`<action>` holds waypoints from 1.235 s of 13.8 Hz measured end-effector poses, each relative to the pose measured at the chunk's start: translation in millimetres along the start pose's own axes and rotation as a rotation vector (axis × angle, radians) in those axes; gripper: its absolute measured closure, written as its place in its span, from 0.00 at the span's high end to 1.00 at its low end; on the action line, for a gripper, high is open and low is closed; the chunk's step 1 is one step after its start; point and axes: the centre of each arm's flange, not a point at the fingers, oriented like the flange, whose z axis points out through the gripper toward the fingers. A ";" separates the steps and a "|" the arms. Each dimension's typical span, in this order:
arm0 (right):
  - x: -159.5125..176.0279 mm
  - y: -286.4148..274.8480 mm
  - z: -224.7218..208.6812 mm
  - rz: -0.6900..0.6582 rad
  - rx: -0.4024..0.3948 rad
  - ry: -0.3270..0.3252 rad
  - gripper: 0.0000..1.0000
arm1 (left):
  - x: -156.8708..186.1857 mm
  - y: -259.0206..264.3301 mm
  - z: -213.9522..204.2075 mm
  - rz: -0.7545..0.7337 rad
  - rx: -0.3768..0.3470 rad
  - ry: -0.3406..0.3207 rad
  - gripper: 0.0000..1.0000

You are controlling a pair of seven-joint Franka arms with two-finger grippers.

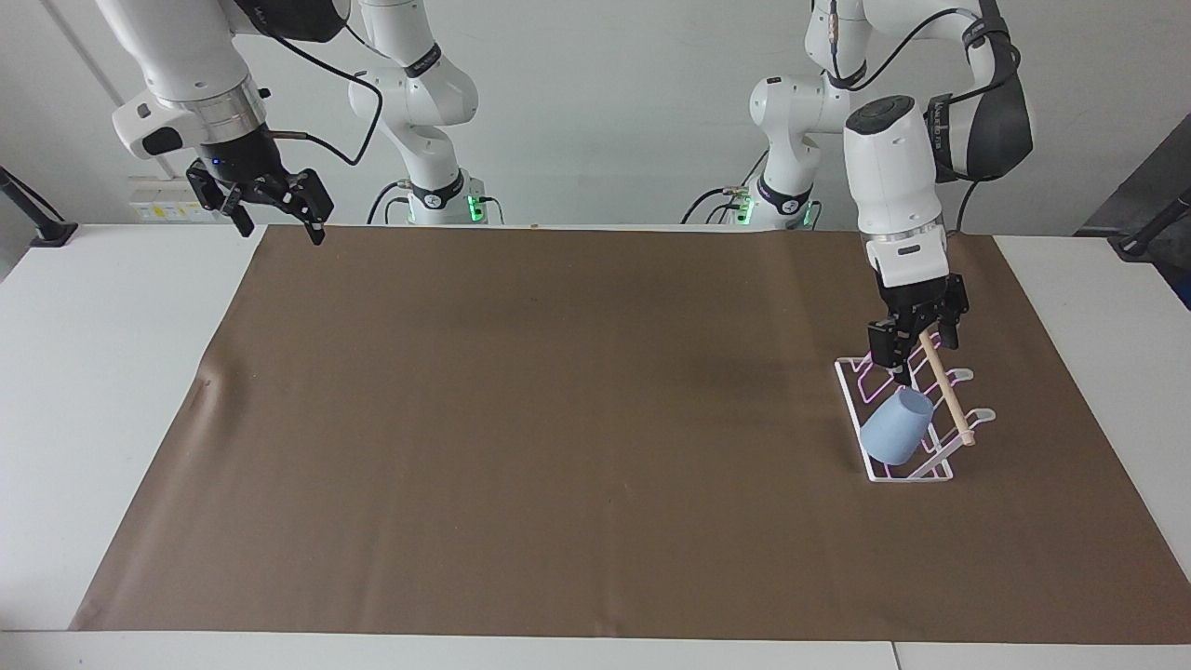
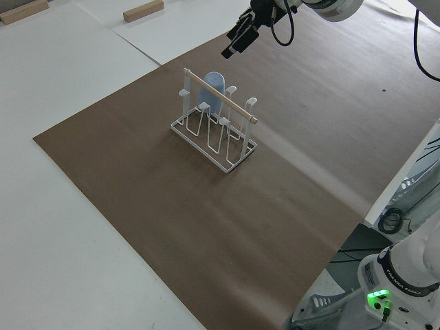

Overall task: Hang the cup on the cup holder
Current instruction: 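Lower the cup onto a rack hook with the left gripper, then open the left gripper and withdraw it from the cup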

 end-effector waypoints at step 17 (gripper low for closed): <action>-0.1 0.1 1.0 0.000 0.000 -0.002 1.00 | 69.8 -75.9 -98.7 0.524 -0.222 -0.497 1.00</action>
